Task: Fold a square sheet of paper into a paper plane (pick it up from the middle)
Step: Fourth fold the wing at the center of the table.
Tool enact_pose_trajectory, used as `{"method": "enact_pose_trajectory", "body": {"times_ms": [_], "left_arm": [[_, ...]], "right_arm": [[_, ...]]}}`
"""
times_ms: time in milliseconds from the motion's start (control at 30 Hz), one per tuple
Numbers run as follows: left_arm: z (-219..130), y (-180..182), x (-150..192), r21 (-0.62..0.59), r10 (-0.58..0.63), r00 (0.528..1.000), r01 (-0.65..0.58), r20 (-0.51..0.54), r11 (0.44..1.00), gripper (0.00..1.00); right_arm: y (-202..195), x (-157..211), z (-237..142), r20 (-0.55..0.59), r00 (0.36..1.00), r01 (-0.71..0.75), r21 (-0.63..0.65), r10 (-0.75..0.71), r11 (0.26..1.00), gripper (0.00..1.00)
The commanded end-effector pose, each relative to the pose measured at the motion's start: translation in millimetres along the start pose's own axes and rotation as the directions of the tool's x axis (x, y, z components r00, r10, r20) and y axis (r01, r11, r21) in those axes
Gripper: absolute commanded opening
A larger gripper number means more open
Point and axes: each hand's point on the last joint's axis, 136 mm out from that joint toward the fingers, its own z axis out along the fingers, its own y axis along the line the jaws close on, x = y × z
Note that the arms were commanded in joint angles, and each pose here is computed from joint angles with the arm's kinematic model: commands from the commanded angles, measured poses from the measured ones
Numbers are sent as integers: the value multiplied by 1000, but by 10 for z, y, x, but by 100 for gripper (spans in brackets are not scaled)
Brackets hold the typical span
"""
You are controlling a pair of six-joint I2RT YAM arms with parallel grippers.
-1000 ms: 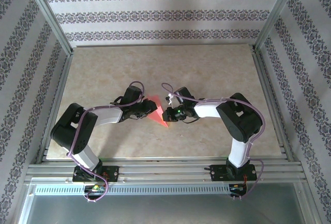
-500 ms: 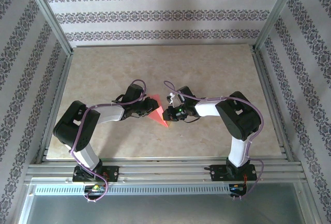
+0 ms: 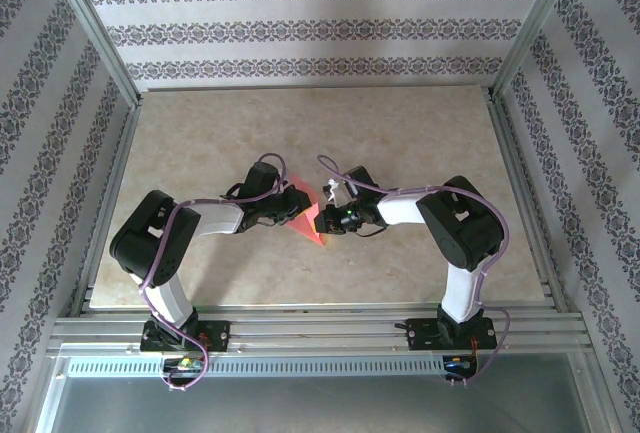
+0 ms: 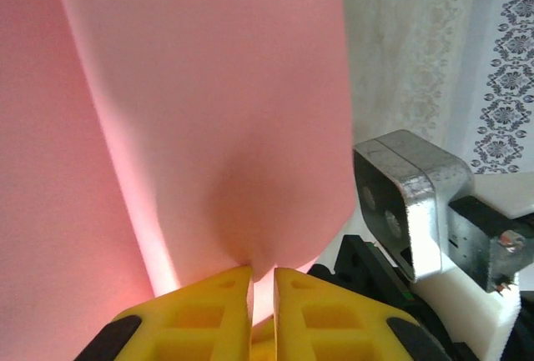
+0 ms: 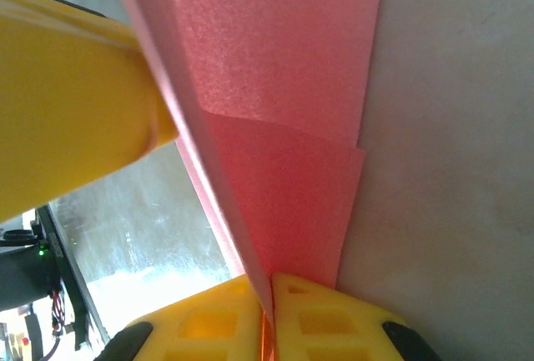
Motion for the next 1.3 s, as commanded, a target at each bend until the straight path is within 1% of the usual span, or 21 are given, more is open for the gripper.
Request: {"method": "enact_pose_trajectory", "body": {"times_ms": [0, 133, 267, 400, 567, 733, 967, 1267], "left_arm": [[-21, -163, 15, 55, 20, 1000, -21, 11, 998, 15], [-164, -120, 36, 32, 36, 998, -38, 51, 999, 15], [-212, -274, 35, 48, 92, 995, -94, 44, 994, 17], [-115, -281, 42, 35, 105, 994, -106, 20, 994, 17], [16, -193, 18, -1, 87, 996, -87, 4, 996, 16], [43, -79, -21, -52, 76, 997, -75, 17, 996, 13], [69, 3, -25, -81, 81, 997, -79, 17, 994, 13], [110, 97, -68, -121, 66, 998, -62, 23, 991, 13]], "right_arm": [[-101, -27, 35, -3, 1000, -14, 18, 14, 1000, 12], [-95, -33, 21, -2, 1000, -7, 24, 7, 1000, 11], [-106, -23, 20, -6, 1000, -8, 30, 8, 1000, 12], [-120, -18, 33, -8, 1000, -11, 33, 11, 999, 13], [-116, -21, 32, -7, 1000, -8, 34, 8, 999, 13], [-123, -14, 29, -8, 1000, -8, 34, 8, 999, 14], [-137, -2, 32, -11, 1000, -10, 34, 11, 999, 14], [-111, -11, 6, -7, 1000, -6, 29, 6, 1000, 17]]}}
